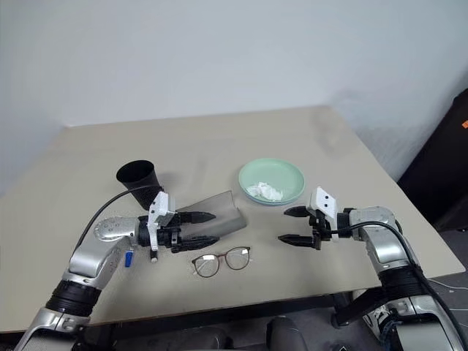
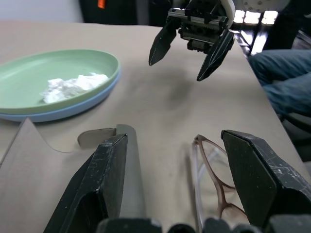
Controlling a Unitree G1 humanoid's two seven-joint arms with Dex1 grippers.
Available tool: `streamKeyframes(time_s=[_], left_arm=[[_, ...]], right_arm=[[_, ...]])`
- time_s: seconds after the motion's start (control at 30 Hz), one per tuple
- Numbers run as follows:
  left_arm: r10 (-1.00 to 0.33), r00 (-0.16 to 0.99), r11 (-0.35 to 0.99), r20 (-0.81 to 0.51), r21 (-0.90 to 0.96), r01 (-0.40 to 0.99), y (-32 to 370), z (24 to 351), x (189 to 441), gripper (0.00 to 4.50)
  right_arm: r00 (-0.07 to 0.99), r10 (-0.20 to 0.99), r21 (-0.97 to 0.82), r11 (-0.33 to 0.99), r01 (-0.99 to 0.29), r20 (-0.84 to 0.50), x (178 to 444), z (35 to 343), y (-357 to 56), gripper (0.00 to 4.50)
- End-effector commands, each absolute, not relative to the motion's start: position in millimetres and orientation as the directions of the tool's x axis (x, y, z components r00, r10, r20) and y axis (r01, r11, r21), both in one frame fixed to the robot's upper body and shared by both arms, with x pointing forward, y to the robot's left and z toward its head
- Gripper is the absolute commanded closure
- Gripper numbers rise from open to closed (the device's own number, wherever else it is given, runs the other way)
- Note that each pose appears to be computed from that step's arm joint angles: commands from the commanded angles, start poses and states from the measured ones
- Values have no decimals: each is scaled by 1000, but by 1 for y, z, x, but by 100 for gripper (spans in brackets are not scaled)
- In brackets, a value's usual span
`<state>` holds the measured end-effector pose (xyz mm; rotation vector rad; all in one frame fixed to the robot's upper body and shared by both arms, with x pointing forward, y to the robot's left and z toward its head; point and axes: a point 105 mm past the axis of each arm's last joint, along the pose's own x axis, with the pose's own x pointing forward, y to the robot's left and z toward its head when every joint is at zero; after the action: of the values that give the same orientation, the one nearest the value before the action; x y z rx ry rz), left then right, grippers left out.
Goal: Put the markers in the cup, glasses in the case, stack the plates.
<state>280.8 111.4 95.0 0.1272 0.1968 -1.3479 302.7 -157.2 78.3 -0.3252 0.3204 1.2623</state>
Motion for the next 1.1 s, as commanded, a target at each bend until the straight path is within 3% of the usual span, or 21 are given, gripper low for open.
streamKeyframes(time_s=[0.03, 0.3, 0.8, 0.9, 1.07, 1.1], left_arm=[[-962, 84, 95, -260, -30, 995, 110, 102, 276, 125], [-886, -142, -114, -442, -88, 990, 112, 96, 275, 125], [-802, -194, -205, -565, -45, 978, 84, 64, 287, 125], [-798, -198, -210, -570, -45, 977, 84, 63, 287, 183], [-792, -196, -212, -578, -40, 977, 84, 63, 288, 342], [-791, -195, -212, -579, -39, 976, 84, 63, 289, 342]], right_arm=[[302, 882, -120, 277, -953, -362, 306, 93, -152, 49], [341, 876, -136, 312, -940, -342, 308, 90, -147, 49], [396, 861, -156, 365, -918, -319, 310, 86, -145, 49], [407, 855, -163, 374, -913, -320, 311, 85, -146, 45], [416, 850, -169, 381, -909, -324, 312, 84, -147, 45], [417, 849, -170, 381, -909, -324, 312, 84, -147, 45]])
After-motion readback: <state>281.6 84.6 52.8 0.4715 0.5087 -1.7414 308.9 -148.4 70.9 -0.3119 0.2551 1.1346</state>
